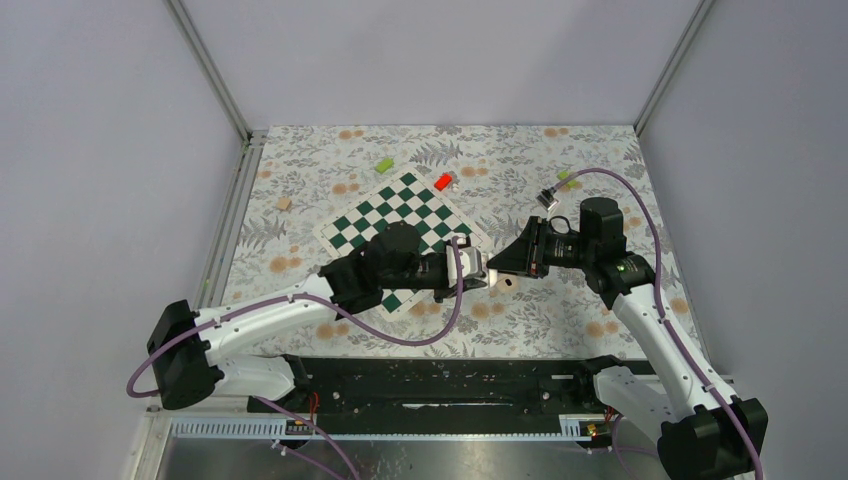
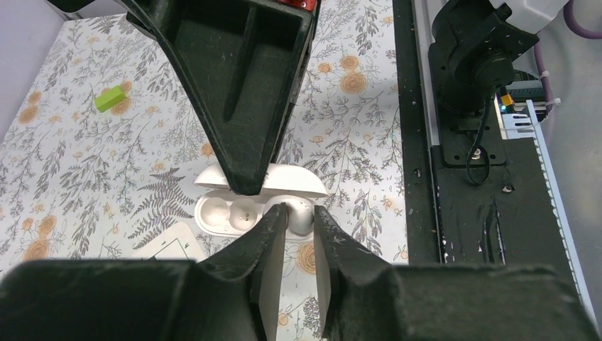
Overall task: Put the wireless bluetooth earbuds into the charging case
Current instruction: Adjust the earbud with the charging case.
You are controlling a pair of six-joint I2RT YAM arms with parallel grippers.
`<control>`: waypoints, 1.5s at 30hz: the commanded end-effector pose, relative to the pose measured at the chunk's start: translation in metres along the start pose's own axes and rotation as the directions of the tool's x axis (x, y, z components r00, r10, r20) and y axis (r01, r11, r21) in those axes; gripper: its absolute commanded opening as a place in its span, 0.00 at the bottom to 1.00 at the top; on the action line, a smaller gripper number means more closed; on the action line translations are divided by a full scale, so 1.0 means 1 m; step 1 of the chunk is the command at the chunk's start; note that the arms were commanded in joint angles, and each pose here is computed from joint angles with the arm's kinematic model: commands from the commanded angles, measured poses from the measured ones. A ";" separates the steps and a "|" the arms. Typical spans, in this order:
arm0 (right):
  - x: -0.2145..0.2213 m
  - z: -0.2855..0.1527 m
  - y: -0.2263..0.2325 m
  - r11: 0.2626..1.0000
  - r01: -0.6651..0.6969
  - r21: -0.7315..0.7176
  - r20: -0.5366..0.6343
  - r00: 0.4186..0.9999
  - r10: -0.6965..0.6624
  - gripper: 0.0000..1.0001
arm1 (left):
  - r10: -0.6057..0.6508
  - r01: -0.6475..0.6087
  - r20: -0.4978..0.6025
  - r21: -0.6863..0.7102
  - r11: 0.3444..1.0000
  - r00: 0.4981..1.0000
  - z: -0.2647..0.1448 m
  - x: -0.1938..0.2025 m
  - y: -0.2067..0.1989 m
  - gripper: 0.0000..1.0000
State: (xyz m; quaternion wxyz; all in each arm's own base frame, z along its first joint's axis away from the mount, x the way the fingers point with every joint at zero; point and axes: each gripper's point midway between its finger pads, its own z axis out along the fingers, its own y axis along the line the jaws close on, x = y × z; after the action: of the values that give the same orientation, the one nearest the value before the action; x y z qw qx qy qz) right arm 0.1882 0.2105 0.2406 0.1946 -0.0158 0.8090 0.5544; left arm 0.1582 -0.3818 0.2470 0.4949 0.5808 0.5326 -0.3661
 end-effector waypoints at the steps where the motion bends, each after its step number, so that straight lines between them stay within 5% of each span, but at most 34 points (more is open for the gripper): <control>1: -0.009 -0.005 0.019 0.998 0.047 -0.040 0.024 0.999 -0.046 0.00 | 0.045 -0.044 0.118 -0.017 0.999 0.992 -0.006 -0.041 0.006 0.16; 13: -0.009 -0.006 0.020 0.998 0.048 -0.041 0.027 0.999 -0.047 0.00 | 0.056 -0.050 0.124 -0.049 0.998 0.991 -0.010 -0.045 0.010 0.18; 19: -0.010 -0.006 0.022 0.998 0.051 -0.044 0.026 0.998 -0.050 0.00 | 0.055 -0.048 0.100 -0.068 0.997 0.993 -0.011 -0.039 0.014 0.31; 28: -0.010 -0.006 0.023 0.998 0.052 -0.047 0.026 0.998 -0.051 0.00 | 0.030 -0.026 0.090 -0.040 0.999 0.995 -0.005 -0.036 0.011 0.38; 45: -0.009 -0.007 0.023 0.998 0.052 -0.047 0.025 0.998 -0.051 0.00 | -0.018 0.020 0.085 -0.017 1.000 0.996 0.006 -0.030 0.010 0.30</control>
State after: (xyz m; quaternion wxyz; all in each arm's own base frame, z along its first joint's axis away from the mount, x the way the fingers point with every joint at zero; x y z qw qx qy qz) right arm 0.1892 0.2103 0.2424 0.1953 -0.0123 0.8089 0.5545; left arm 0.1624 -0.3870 0.2460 0.4922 0.5688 0.5440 -0.3718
